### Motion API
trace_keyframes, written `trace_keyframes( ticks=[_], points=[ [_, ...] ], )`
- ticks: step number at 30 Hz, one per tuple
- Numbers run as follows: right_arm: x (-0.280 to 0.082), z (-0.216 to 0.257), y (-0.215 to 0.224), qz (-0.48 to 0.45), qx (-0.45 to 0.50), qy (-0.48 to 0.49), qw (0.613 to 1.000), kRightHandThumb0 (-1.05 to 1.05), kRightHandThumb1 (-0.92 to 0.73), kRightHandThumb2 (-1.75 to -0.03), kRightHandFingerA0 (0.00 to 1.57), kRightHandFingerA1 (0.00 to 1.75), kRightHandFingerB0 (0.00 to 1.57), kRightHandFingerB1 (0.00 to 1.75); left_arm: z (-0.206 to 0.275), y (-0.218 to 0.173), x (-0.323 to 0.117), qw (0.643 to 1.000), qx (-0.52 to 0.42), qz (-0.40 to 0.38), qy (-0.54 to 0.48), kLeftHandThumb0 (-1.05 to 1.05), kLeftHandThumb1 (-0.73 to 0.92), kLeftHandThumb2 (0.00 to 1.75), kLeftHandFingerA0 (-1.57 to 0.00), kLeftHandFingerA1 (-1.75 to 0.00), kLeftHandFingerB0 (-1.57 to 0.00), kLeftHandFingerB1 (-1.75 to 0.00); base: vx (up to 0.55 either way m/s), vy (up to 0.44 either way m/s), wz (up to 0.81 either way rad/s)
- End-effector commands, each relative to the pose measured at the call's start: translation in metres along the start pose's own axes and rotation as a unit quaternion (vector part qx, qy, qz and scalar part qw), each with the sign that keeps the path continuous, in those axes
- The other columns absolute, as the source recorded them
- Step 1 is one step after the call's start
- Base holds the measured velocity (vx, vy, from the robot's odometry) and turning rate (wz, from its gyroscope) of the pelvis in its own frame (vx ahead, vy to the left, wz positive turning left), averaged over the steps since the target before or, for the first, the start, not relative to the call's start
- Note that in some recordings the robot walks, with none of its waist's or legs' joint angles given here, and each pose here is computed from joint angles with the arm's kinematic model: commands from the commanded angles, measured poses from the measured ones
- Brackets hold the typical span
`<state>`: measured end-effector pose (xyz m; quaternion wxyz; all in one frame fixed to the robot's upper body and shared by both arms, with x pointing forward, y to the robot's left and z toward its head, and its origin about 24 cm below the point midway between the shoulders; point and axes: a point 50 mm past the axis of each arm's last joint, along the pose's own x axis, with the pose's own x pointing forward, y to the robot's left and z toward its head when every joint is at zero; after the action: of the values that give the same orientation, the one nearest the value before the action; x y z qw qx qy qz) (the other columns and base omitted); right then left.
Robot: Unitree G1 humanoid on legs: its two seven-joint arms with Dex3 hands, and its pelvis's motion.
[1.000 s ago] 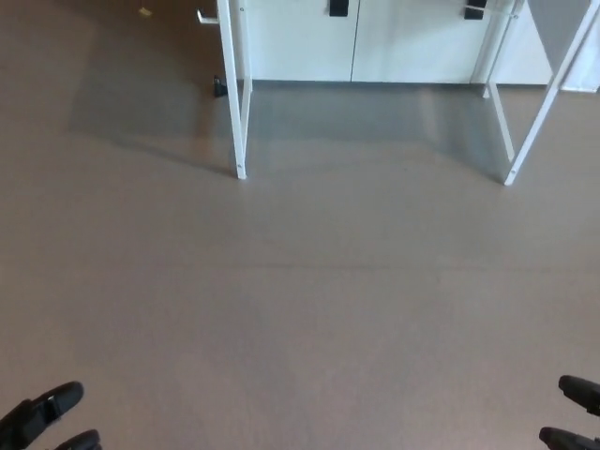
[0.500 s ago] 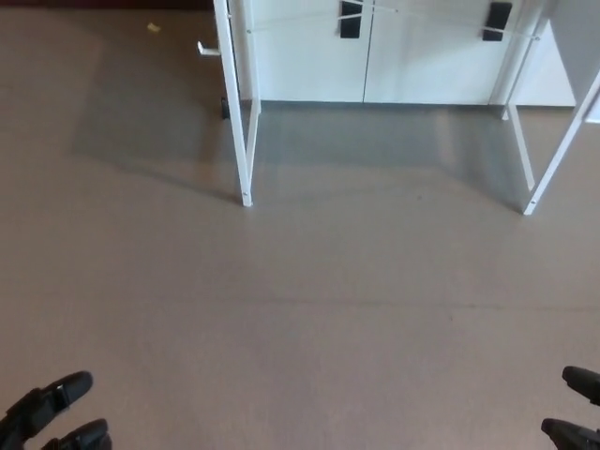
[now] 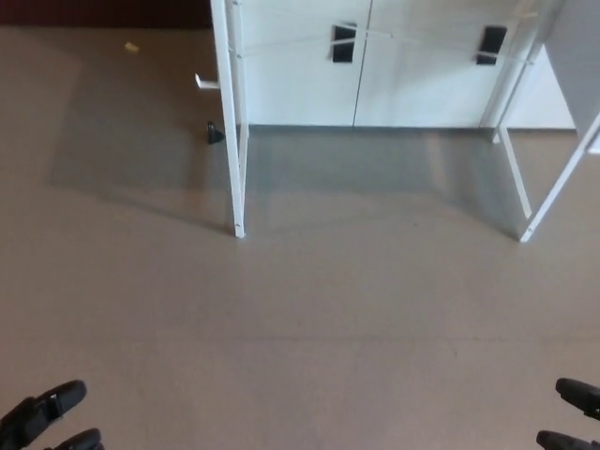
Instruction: The robot walks towards a desk on which a shovel is kept on the left hand side and a container is kept on the right hand side. The robot picks up the shovel using its left hand and places it in the container.
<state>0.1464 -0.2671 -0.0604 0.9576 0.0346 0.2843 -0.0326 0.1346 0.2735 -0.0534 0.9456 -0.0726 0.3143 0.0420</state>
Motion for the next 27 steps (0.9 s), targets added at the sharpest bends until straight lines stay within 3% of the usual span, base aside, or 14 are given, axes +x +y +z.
trace_keyframes(
  ticks=[1,4,11,18,27],
  points=[
    [-0.003,0.0,-0.006,-0.006,-0.011,-0.006,1.0,-0.24,-0.48,-0.61,0.56,0.51,0.42,0.45,0.0,0.001,-0.002,1.0,0.013,0.002,-0.006,-0.05,0.44,0.9,-0.25,-0.55,-0.27,-0.54,0.16,0.054,0.02],
    [-0.004,-0.002,-0.006,-0.007,-0.007,-0.004,1.0,-0.15,-0.52,-0.55,0.62,0.49,0.46,0.42,0.0,0.001,-0.002,1.0,0.012,0.004,-0.004,-0.05,0.44,0.9,-0.26,-0.56,-0.28,-0.55,0.14,0.003,0.08],
    [-0.002,-0.001,-0.008,-0.008,-0.021,-0.005,1.0,-0.25,-0.48,-0.61,0.56,0.51,0.42,0.45,0.002,0.001,0.003,1.0,0.019,0.002,-0.007,-0.05,0.44,0.9,-0.26,-0.56,-0.26,-0.54,0.14,-0.154,0.1],
    [-0.004,-0.005,-0.008,-0.009,-0.013,0.002,1.0,-0.15,-0.53,-0.55,0.59,0.48,0.45,0.42,-0.004,0.001,0.0,1.0,0.01,0.004,0.003,-0.05,0.45,0.9,-0.26,-0.56,-0.28,-0.54,0.09,-0.161,0.02],
    [-0.006,-0.011,-0.009,-0.005,-0.009,0.008,1.0,-0.22,-0.5,-0.61,0.53,0.5,0.42,0.45,-0.007,0.002,-0.001,1.0,0.023,0.003,0.007,-0.05,0.46,0.91,-0.28,-0.56,-0.27,-0.53,0.08,0.1,-0.01]
  ],
)
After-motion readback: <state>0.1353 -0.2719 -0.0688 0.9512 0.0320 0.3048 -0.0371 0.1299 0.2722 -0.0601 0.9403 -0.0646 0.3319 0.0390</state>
